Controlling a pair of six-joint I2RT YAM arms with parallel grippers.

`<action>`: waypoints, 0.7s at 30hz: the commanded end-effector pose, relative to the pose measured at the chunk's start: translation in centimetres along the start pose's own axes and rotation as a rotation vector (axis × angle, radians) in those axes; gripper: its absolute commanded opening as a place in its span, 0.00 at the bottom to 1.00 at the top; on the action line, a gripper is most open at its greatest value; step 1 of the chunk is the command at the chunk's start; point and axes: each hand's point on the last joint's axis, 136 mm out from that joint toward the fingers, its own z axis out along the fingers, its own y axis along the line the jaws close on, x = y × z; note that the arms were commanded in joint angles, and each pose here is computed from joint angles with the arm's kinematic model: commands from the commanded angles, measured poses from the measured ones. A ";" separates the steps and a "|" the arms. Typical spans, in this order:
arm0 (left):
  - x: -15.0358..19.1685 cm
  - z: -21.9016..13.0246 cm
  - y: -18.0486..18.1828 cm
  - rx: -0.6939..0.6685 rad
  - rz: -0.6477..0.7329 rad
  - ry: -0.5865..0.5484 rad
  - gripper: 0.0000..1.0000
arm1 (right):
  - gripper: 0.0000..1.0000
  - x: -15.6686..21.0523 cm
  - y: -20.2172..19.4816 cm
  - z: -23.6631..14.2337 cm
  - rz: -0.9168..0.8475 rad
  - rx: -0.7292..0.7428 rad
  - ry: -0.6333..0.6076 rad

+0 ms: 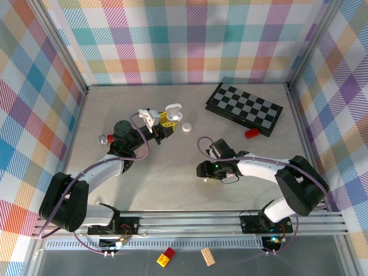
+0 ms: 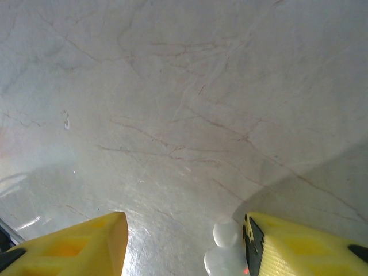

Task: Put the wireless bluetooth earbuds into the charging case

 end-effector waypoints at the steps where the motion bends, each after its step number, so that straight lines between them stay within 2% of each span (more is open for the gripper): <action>1: -0.9 -0.6 -0.5 0.017 0.029 -0.022 0.34 | 0.55 0.4 1.1 -0.4 -0.030 -0.015 0.020; 17: -0.8 -0.8 -0.4 0.006 0.036 -0.014 0.34 | 0.58 3.6 2.9 -1.2 -0.041 0.009 0.081; 21: -0.9 -0.8 -0.3 0.001 0.037 -0.016 0.34 | 0.60 3.3 2.2 -2.3 -0.161 0.078 0.068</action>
